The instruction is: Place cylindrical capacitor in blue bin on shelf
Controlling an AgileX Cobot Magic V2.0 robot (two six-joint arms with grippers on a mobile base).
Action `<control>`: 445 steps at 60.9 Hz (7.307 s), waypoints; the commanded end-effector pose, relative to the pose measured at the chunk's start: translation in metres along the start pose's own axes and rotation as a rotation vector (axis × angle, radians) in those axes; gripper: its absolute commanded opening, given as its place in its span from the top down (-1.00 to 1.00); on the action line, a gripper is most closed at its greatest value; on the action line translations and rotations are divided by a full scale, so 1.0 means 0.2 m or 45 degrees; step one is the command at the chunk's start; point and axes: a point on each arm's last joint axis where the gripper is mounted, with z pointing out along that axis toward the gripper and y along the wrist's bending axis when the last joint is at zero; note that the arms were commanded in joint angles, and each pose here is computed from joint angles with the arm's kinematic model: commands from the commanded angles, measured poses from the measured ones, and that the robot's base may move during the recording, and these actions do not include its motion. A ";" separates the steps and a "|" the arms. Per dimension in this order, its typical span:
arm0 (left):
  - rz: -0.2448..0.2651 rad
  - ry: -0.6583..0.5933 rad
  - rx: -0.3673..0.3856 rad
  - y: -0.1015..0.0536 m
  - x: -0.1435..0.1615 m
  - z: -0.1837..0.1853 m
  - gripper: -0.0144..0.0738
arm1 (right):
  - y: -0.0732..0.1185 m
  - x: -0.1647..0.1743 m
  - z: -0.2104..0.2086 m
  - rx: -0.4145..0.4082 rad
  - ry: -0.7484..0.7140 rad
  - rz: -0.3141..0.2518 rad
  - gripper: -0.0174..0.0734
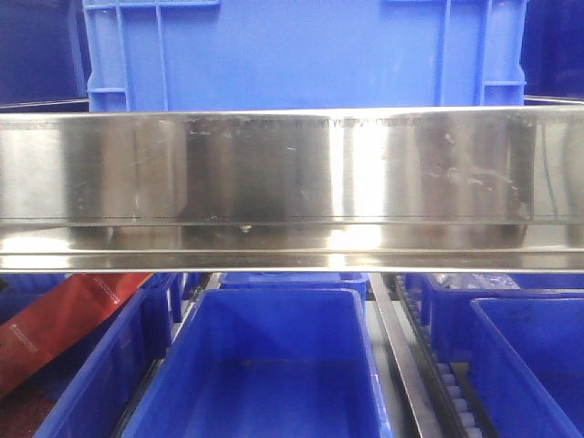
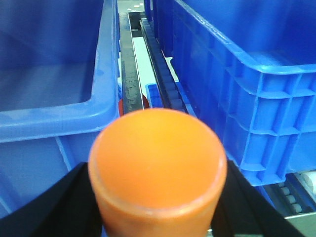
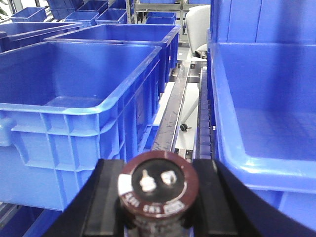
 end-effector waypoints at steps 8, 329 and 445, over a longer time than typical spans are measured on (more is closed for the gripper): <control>-0.002 -0.038 0.009 0.00 -0.01 0.00 0.92 | 0.00 -0.01 -0.01 0.002 -0.037 -0.002 0.94; -0.062 -0.085 0.279 -0.08 0.13 -0.21 0.93 | 0.47 -0.30 1.45 -0.350 0.633 -0.261 0.58; -0.009 -0.108 0.229 -0.06 0.12 -0.20 0.93 | 0.08 0.31 0.02 -0.305 -0.146 -0.176 0.97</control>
